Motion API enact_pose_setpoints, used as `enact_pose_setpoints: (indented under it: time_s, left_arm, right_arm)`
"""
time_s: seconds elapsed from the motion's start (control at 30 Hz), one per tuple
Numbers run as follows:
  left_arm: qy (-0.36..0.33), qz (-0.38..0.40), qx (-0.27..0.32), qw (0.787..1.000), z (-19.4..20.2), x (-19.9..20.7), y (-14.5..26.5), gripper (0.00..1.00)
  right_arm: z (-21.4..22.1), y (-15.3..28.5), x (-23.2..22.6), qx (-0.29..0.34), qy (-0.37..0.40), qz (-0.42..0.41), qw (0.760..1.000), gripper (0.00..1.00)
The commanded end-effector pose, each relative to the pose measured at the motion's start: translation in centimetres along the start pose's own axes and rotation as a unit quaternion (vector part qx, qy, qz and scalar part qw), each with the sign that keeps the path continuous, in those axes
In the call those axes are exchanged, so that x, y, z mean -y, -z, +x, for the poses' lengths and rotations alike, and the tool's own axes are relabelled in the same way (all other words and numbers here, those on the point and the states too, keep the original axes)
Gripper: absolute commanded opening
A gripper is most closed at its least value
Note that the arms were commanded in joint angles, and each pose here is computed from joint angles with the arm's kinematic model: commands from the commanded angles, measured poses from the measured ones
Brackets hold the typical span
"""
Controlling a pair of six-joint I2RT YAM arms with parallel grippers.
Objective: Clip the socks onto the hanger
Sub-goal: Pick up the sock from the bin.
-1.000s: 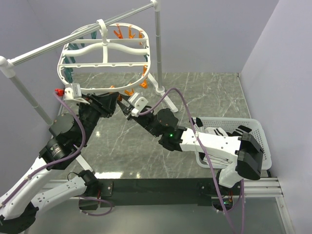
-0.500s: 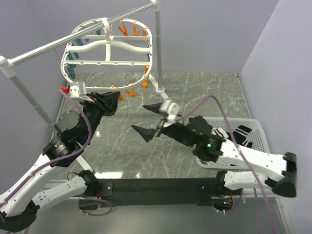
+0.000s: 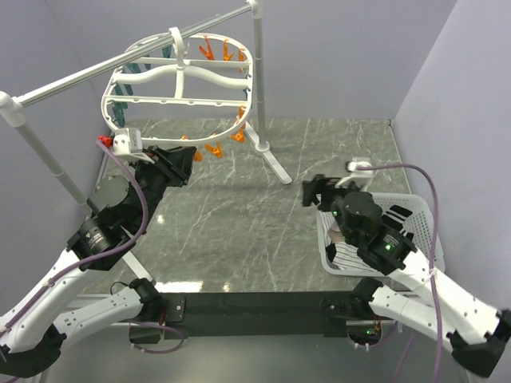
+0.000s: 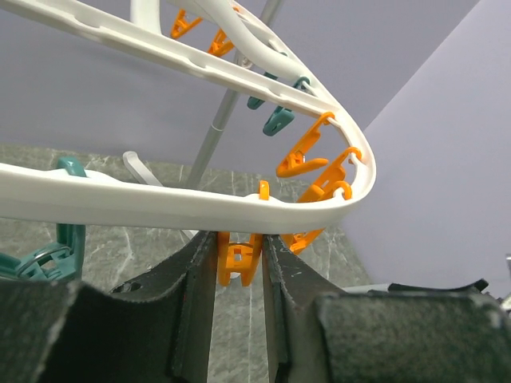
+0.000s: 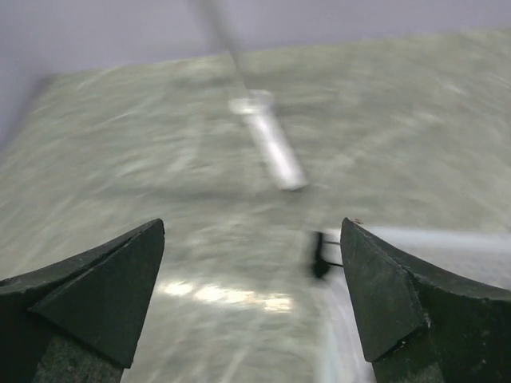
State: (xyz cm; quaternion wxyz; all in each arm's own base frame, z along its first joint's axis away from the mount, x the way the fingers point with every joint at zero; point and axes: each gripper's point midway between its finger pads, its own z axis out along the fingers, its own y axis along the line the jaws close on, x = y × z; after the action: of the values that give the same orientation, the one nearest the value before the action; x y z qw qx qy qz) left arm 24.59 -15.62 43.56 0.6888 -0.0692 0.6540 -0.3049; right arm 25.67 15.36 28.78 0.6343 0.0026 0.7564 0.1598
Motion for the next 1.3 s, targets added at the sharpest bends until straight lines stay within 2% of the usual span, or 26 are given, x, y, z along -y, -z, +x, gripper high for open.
enact_pose_setpoints:
  time_s: [0.0,0.1,0.17,0.23,0.33,0.5,0.8,1.07,1.2,1.27]
  left_arm:
    - [-0.002,0.020,0.020,1.000,-1.6,0.9,0.3,0.26]
    - [-0.006,0.024,0.016,1.000,-1.4,0.9,0.3,0.26]
    - [-0.007,0.025,0.017,1.000,-1.4,0.9,0.5,0.26]
    - [-0.006,0.026,0.019,0.999,-1.4,0.8,0.6,0.26]
    - [-0.005,0.024,0.021,0.999,-1.6,0.7,0.7,0.27]
    - [-0.008,0.031,0.013,0.999,-1.3,1.1,0.5,0.27]
    - [-0.010,0.039,0.010,0.999,-1.0,1.4,0.4,0.27]
    - [-0.008,0.041,0.015,0.999,-1.3,1.3,0.7,0.28]
    - [-0.009,0.041,0.015,0.999,-1.2,1.3,0.7,0.28]
    - [-0.009,0.041,0.015,0.999,-1.2,1.3,0.6,0.28]
  right_arm:
    - [1.1,0.4,6.8,0.015,-0.068,0.119,0.990,0.95]
    - [1.6,-0.2,8.8,0.003,-0.036,0.163,0.986,0.91]
    - [2.8,-1.1,9.2,-0.027,0.010,0.175,0.984,0.88]
    - [4.1,-2.2,8.6,-0.064,0.054,0.158,0.984,0.87]
    - [5.7,-3.2,7.5,-0.101,0.074,0.127,0.984,0.83]
    - [8.8,-3.7,7.9,-0.163,0.094,0.139,0.972,0.77]
    - [9.5,-3.5,6.7,-0.169,0.082,0.099,0.977,0.65]
    - [11.5,-3.7,7.0,-0.209,0.100,0.106,0.967,0.62]
    - [12.0,-3.8,7.6,-0.219,0.106,0.122,0.962,0.48]
    - [12.3,-3.9,7.7,-0.226,0.112,0.127,0.959,0.34]
